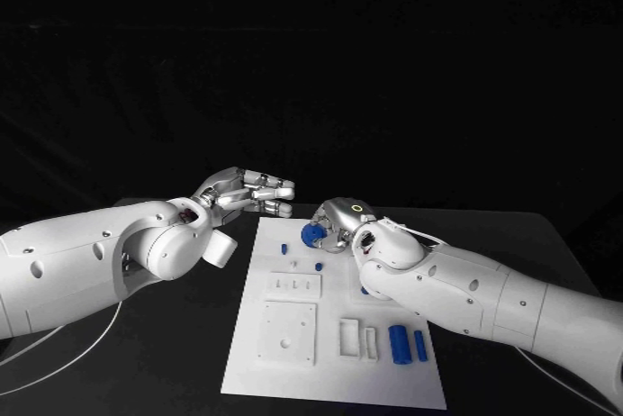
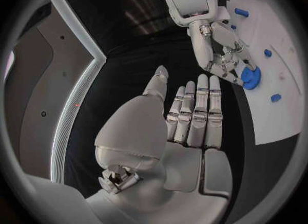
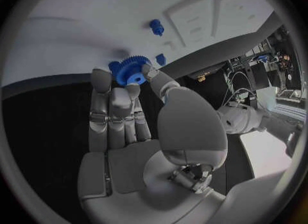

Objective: Assemble the parts on the task board

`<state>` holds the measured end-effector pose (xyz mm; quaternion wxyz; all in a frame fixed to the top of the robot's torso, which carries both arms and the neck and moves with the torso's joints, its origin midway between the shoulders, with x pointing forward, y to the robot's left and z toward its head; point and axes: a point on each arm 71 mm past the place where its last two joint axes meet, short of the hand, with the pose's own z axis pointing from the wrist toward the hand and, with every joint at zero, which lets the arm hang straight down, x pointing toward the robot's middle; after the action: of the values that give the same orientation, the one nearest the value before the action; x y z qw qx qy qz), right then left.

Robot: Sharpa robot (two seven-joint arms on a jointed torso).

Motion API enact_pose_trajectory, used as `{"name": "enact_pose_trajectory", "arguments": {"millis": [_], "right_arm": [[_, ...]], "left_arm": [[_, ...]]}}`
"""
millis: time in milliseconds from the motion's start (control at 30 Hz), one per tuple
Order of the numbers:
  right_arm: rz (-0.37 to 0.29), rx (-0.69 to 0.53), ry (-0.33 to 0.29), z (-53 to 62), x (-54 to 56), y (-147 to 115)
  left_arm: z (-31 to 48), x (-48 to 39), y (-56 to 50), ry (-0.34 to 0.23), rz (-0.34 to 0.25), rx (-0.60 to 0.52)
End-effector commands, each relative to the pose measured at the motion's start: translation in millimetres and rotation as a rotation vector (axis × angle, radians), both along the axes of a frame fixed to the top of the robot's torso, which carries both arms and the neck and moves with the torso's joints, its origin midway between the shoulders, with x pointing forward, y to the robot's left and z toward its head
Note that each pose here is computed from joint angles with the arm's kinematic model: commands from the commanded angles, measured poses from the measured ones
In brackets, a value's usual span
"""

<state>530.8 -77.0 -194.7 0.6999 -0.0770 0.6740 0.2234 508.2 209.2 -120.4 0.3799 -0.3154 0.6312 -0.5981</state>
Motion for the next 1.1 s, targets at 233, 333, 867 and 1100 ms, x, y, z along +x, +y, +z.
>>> {"name": "enact_pose_trajectory", "arguments": {"millis": [233, 333, 867, 1100], "right_arm": [[0.016, -0.029, -0.004, -9.3, 1.4, 6], [0.015, -0.034, 0.001, -10.9, 1.9, 6], [0.007, -0.054, 0.054, -21.4, 6.4, 8], [0.009, -0.047, 0.066, -24.0, 6.5, 10]], "left_arm": [[1.2, 0.2, -6.8, -0.007, -0.023, -0.001], [0.7, 1.1, -7.6, -0.007, -0.024, 0.0], [-0.7, 2.4, -8.6, -0.006, -0.025, 0.001], [-0.6, 2.3, -8.7, -0.009, -0.025, 0.0]]}}
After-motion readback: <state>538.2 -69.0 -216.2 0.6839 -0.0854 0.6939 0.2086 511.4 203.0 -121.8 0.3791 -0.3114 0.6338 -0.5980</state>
